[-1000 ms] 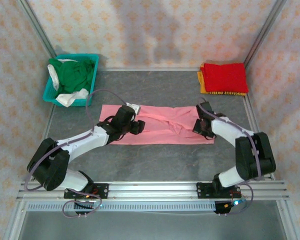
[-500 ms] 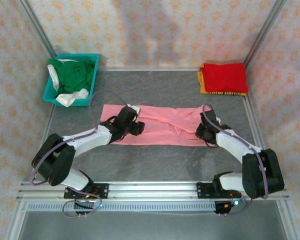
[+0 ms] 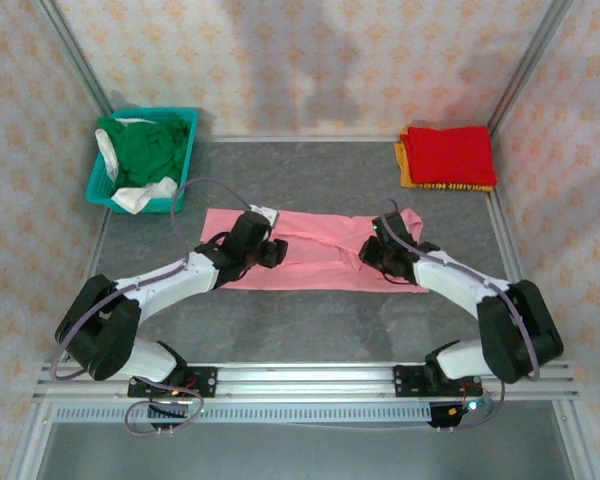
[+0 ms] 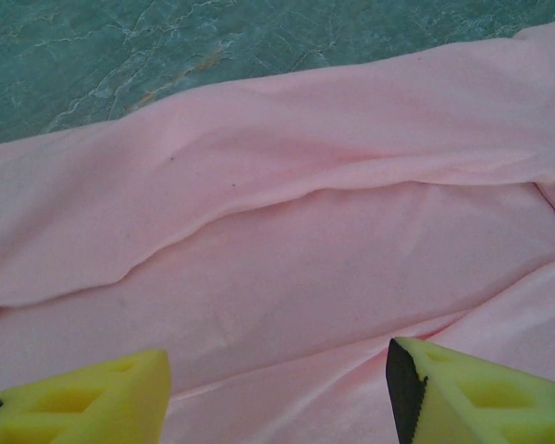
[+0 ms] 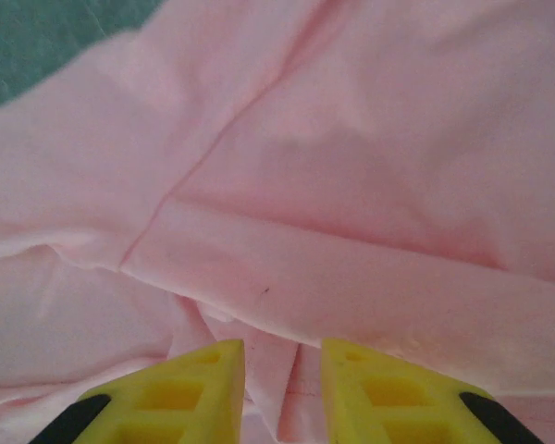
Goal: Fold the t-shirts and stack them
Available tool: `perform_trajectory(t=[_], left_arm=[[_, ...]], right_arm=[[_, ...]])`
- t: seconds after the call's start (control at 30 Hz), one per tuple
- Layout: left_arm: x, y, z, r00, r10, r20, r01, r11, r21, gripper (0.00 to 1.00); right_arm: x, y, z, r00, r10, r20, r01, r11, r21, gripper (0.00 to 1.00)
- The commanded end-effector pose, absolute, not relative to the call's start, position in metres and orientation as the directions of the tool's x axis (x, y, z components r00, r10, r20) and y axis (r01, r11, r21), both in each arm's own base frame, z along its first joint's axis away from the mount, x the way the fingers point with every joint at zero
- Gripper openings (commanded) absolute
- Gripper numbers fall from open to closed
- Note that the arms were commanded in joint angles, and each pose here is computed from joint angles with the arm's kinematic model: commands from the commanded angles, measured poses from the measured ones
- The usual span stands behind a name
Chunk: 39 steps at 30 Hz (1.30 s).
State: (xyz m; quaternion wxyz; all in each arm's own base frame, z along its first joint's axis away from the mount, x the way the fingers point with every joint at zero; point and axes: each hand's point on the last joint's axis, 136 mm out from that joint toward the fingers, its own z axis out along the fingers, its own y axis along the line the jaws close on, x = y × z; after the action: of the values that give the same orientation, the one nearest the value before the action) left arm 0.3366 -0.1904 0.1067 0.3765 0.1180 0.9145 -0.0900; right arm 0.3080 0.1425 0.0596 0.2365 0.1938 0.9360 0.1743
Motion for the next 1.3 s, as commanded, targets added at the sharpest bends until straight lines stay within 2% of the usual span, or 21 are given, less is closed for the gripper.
perform_trajectory(t=[0.0, 0.43, 0.6, 0.67, 0.77, 0.97, 1.2, 1.27], left_arm=[[0.337, -0.185, 0.117, -0.664, 0.124, -0.737, 0.263, 0.962, -0.075, 0.64], [0.329, -0.175, 0.114, -0.665, 0.122, -0.737, 0.245, 0.968, -0.06, 0.64], [0.33, -0.174, 0.113, -0.663, 0.117, -0.739, 0.237, 0.97, -0.059, 0.64], [0.33, -0.174, 0.113, -0.662, 0.114, -0.741, 0.232, 0.971, -0.059, 0.64], [0.329, -0.172, 0.114, -0.662, 0.108, -0.742, 0.224, 0.973, -0.058, 0.64], [0.327, -0.166, 0.112, -0.66, 0.102, -0.744, 0.206, 0.977, -0.049, 0.64], [0.33, -0.166, 0.107, -0.662, 0.097, -0.743, 0.191, 0.981, -0.042, 0.64], [0.332, -0.167, 0.106, -0.662, 0.091, -0.744, 0.187, 0.981, -0.046, 0.64]], right_arm=[[0.321, 0.159, 0.06, -0.806, 0.476, -0.351, 0.281, 0.83, 0.482, 0.27], [0.335, 0.173, 0.033, -0.816, 0.496, -0.297, 0.31, 0.809, 0.5, 0.27], [0.34, 0.178, 0.037, -0.815, 0.497, -0.298, 0.298, 0.8, 0.52, 0.11], [0.341, 0.179, 0.042, -0.813, 0.498, -0.303, 0.294, 0.798, 0.526, 0.09], [0.339, 0.179, 0.048, -0.814, 0.497, -0.3, 0.29, 0.796, 0.531, 0.0], [0.32, 0.17, 0.054, -0.826, 0.488, -0.283, 0.301, 0.806, 0.509, 0.0], [0.292, 0.163, 0.038, -0.85, 0.475, -0.228, 0.328, 0.816, 0.477, 0.0], [0.286, 0.161, 0.03, -0.859, 0.467, -0.21, 0.336, 0.823, 0.457, 0.1]])
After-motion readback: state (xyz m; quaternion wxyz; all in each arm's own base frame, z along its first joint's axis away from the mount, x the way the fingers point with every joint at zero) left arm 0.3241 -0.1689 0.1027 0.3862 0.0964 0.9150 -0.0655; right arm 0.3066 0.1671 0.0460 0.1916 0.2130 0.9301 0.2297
